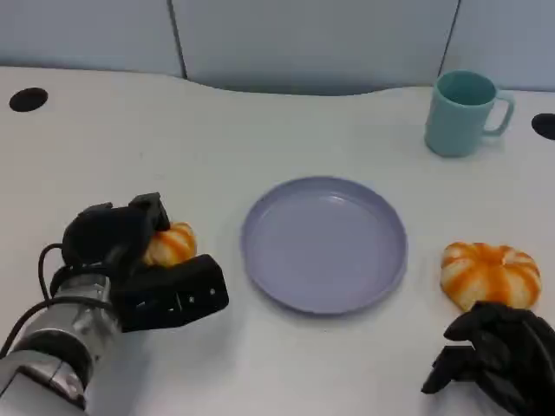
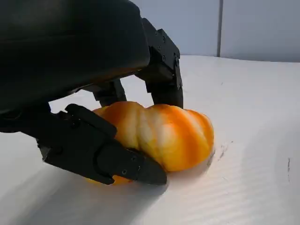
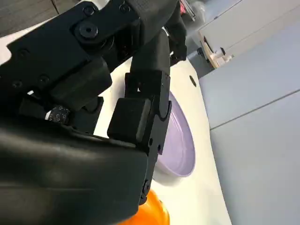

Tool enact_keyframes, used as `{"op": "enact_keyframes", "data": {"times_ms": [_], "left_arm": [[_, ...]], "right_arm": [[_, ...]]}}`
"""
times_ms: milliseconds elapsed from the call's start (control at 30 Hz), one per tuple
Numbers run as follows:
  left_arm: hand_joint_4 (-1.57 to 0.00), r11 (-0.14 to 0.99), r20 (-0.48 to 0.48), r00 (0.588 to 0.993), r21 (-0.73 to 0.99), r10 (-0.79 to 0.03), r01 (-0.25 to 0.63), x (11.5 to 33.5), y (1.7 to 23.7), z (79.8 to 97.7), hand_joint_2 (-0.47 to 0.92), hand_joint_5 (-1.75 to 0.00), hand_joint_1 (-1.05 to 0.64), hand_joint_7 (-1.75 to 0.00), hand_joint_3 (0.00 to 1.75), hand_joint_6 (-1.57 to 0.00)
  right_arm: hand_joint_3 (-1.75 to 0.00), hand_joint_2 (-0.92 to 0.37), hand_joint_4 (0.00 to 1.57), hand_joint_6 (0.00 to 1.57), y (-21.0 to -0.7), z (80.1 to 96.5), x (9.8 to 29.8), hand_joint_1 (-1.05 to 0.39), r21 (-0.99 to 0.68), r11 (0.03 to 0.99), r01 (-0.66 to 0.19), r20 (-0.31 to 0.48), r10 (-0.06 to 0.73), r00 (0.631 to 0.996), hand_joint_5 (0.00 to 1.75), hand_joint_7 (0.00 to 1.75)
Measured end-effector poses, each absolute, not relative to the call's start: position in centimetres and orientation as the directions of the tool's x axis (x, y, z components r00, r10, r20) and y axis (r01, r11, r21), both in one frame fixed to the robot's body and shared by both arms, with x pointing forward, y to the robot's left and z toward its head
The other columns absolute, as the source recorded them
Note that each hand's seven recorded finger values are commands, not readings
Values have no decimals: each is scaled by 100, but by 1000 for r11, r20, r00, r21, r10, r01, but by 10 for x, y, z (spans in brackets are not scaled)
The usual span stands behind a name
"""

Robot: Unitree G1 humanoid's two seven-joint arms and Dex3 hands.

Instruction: Grasp the bread from the table and place it into the plate.

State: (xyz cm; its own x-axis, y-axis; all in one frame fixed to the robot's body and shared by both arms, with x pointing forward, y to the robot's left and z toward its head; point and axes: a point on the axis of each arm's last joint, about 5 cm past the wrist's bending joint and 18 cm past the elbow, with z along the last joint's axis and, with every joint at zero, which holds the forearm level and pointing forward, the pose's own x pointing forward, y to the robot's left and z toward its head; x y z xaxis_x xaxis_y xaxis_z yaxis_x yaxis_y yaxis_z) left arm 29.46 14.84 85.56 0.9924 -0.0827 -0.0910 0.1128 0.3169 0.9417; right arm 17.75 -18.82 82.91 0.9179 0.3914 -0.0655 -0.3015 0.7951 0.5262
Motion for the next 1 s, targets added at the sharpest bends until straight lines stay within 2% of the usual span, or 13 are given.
{"op": "enact_keyframes", "data": {"times_ms": [67, 267, 367, 433, 667, 833, 1000], "left_arm": [[-75, 333, -83, 993, 937, -85, 107, 295, 148, 856, 92, -175, -17, -172, 29, -51], [-75, 392, -62, 993, 915, -99, 96, 295, 148, 857, 88, -175, -15, -175, 43, -54], [-79, 418, -33, 991, 904, -129, 84, 295, 148, 859, 68, -175, -11, -175, 77, -59], [-80, 434, 2, 990, 899, -143, 61, 296, 149, 861, 66, -175, -13, -175, 86, -60], [-79, 449, 60, 983, 893, -171, 24, 300, 153, 869, 58, -175, -10, -175, 87, -60], [-82, 460, 133, 972, 888, -195, -30, 310, 152, 884, 54, -175, -6, -175, 92, -64], [-81, 453, 193, 953, 889, -235, -69, 318, 146, 897, 54, -175, -10, -175, 85, -64]], "right_arm": [[0, -70, 150, 147, -188, 829, 178, -96, 526, 795, -301, -66, 391, 918, 54, 33], [-1, -71, 150, 148, -188, 829, 178, -95, 528, 795, -299, -69, 392, 918, 54, 33], [0, -70, 150, 148, -188, 829, 178, -95, 528, 794, -301, -68, 393, 917, 54, 33], [0, -71, 149, 148, -188, 829, 179, -94, 527, 794, -302, -67, 394, 917, 55, 33], [0, -70, 149, 149, -186, 829, 179, -96, 526, 794, -303, -72, 397, 915, 55, 32], [0, -70, 149, 149, -185, 829, 180, -94, 529, 792, -305, -69, 399, 915, 56, 31], [0, -70, 149, 150, -184, 829, 181, -97, 533, 789, -305, -70, 400, 914, 57, 30]]}}
